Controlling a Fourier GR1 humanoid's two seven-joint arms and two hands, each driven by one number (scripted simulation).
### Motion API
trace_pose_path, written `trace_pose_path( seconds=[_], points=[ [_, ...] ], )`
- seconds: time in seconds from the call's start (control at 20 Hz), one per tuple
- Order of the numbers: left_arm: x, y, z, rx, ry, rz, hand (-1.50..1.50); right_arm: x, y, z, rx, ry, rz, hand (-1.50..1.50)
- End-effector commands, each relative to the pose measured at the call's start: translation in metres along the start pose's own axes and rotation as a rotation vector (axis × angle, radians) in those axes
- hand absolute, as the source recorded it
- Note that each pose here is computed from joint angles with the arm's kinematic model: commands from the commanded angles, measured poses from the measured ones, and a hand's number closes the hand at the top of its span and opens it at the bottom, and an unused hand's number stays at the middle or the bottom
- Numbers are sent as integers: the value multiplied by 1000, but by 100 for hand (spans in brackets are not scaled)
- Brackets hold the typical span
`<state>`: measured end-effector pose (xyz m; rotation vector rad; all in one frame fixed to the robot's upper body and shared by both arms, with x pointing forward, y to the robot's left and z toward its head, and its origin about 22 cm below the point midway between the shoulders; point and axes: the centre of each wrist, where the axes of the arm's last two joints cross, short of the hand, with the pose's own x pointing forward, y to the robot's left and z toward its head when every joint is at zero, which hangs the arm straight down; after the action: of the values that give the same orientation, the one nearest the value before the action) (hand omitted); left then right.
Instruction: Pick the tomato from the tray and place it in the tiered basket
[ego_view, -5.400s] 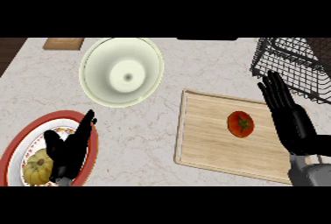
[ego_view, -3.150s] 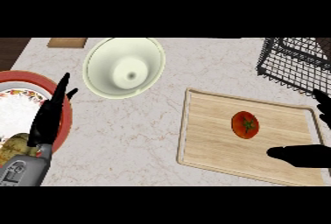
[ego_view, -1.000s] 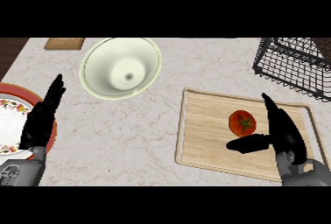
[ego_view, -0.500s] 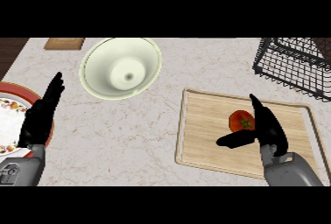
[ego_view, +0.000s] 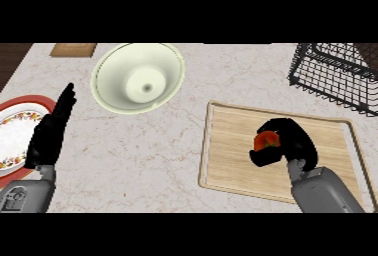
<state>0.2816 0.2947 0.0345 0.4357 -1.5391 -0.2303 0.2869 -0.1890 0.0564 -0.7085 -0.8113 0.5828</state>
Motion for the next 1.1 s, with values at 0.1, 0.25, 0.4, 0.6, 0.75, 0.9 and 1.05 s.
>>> trace_pose_path(
  seconds=[0.1, 0.25, 0.4, 0.6, 0.75, 0.9, 1.05],
  points=[
    [16, -4, -4, 10, -5, 5, 0, 6, 15, 12, 36, 13, -114, 150],
    [-3, 15, 13, -11, -4, -10, 0, 42, -10, 13, 3, -8, -94, 150],
    [16, -25, -1, -44, -33, 7, 0, 98, -17, -27, -50, 7, 21, 150],
    [11, -8, -10, -50, -44, -1, 0, 151, -5, -31, -129, -11, 75, 150],
    [14, -21, 2, -78, -54, 6, 0, 174, -2, -30, -246, -73, -26, 150],
    [11, -10, -3, -47, -27, 5, 0, 184, -28, -25, -407, -155, -170, 150],
    [10, -2, -10, -42, -15, -1, 0, 214, -46, -7, -593, -202, -189, 150]
  ],
)
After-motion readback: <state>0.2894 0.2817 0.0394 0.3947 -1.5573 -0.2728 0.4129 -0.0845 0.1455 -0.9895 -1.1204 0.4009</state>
